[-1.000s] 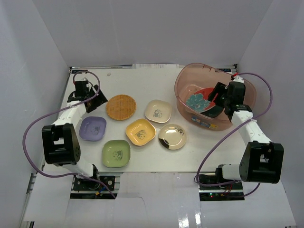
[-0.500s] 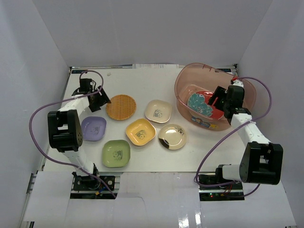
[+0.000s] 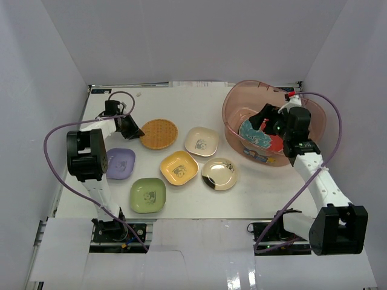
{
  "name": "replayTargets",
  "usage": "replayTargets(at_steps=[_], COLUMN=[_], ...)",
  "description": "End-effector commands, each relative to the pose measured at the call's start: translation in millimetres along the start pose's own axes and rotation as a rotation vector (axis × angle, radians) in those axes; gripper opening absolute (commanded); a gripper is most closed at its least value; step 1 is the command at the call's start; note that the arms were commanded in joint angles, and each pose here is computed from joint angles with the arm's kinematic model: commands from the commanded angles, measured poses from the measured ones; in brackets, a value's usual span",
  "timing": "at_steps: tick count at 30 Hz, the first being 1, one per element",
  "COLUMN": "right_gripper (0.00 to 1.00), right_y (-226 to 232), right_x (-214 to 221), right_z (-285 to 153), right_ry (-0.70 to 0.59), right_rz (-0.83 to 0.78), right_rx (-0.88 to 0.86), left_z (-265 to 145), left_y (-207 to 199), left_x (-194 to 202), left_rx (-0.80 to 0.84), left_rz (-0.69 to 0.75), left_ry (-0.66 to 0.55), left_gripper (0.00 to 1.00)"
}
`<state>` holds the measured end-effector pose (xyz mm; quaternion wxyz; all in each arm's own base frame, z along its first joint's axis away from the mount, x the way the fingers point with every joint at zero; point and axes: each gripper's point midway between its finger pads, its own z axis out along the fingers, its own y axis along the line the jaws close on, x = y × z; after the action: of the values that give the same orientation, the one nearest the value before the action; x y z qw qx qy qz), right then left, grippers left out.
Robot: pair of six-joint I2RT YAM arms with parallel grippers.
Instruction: Place the plates into the plastic bin on the countertop
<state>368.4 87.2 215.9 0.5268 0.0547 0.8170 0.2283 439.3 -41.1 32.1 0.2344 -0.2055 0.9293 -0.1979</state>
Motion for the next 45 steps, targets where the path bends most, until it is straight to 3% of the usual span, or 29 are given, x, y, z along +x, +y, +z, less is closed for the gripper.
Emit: replayTargets(at_steps=[1, 2, 6, 10, 14, 19, 26, 33, 36, 37, 38, 41, 42, 45], right_gripper=[0.84, 0.84, 0.85, 0.97, 0.91, 0.91, 0.95, 0.99, 0.6, 0.23, 0.12, 0.08, 0.08, 0.08], right_y=[49, 62, 121, 167, 199, 222, 226, 212, 216, 217, 216, 205, 202, 174], right_x=[-2, 2, 15, 27, 46, 55, 71, 83, 84, 79, 75, 49, 41, -4], right_z=[-1, -2, -8, -12, -2, 13, 33, 42, 39, 37, 36, 32, 30, 23], right_ry=[-0.01, 0.008, 0.046, 0.11, 0.184, 0.236, 0.278, 0.292, 0.294, 0.277, 0.264, 0.19, 0.175, 0.085], right_rz=[-0.026, -0.037, -0.071, -0.101, -0.124, -0.094, -0.067, -0.026, 0.003, 0.008, 0.016, 0.025, 0.038, 0.091], right_rx=[-0.177, -0.229, -0.446, -0.615, -0.657, -0.671, -0.625, -0.552, -0.579, -0.581, -0.573, -0.54, -0.538, -0.495], left_z=[-10, -13, -40, -98, -145, -171, -202, -233, -234, -234, -235, -238, -236, -230], left_y=[-12, -15, -33, -68, -102, -136, -178, -206, -213, -215, -215, -215, -213, -214], left_x=[-19, -23, -41, -59, -51, 6, 50, 68, 77, 80, 82, 91, 94, 108], left_rx=[0.053, 0.063, 0.13, 0.238, 0.404, 0.663, 0.808, 0.921, 0.946, 0.953, 0.957, 0.966, 0.949, 0.91], left_rz=[-0.007, -0.005, 0.005, 0.027, 0.062, 0.069, 0.177, 0.273, 0.288, 0.297, 0.301, 0.328, 0.327, 0.396], left_ry=[-0.043, -0.061, -0.162, -0.319, -0.387, -0.252, -0.2, -0.193, -0.163, -0.158, -0.151, -0.135, -0.117, -0.103], left_gripper=[0.14, 0.0, 0.0, 0.0, 0.0, 0.0, 0.0, 0.0, 0.0, 0.0, 0.01, 0.28, 0.5, 0.75])
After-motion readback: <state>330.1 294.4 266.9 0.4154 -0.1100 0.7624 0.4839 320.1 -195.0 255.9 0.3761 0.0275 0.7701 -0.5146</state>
